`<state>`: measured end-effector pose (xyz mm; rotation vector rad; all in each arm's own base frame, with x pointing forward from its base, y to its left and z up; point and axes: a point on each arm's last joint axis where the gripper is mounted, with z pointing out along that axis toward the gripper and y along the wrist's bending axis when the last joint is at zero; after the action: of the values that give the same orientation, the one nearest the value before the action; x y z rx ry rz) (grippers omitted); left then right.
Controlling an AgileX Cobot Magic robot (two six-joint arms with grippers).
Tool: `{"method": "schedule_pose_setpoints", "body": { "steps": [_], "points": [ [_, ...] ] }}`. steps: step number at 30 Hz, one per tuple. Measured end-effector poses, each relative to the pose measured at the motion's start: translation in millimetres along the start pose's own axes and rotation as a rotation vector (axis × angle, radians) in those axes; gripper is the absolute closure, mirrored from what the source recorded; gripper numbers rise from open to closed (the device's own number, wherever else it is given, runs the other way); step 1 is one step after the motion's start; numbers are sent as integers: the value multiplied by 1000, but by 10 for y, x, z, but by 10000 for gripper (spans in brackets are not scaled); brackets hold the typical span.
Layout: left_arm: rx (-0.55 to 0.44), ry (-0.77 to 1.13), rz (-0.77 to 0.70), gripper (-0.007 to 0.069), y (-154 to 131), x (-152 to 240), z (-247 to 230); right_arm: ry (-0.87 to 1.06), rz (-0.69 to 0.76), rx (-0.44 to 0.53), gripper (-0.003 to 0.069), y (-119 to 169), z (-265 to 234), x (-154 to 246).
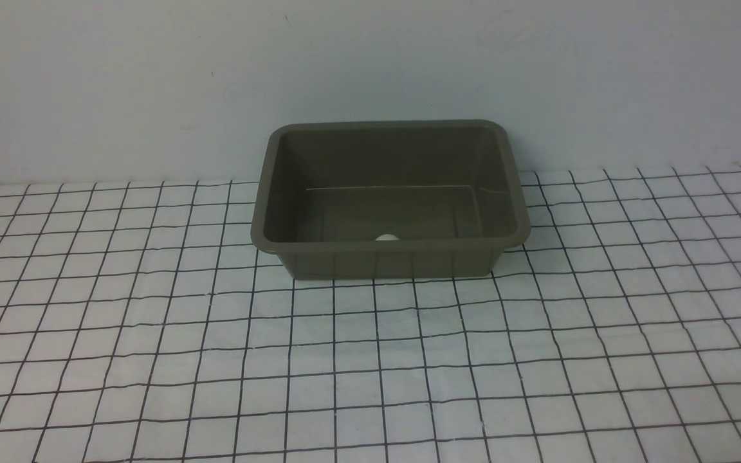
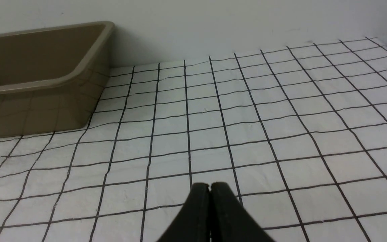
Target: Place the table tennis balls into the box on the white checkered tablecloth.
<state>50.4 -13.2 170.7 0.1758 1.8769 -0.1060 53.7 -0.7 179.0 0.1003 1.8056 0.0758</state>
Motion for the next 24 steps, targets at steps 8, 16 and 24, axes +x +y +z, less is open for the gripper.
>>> {"method": "schedule_pose_setpoints", "body": {
  "steps": [8, 16, 24],
  "points": [
    [0, 0, 0, 629, 0, 0, 0, 2, 6, -2, 676, 1, 0, 1],
    [0, 0, 0, 629, 0, 0, 0, 2, 6, -2, 676, 1, 0, 1],
    [7, 0, 2, 629, -4, 0, 0, 2, 6, -2, 676, 1, 0, 1]
  ]
}}
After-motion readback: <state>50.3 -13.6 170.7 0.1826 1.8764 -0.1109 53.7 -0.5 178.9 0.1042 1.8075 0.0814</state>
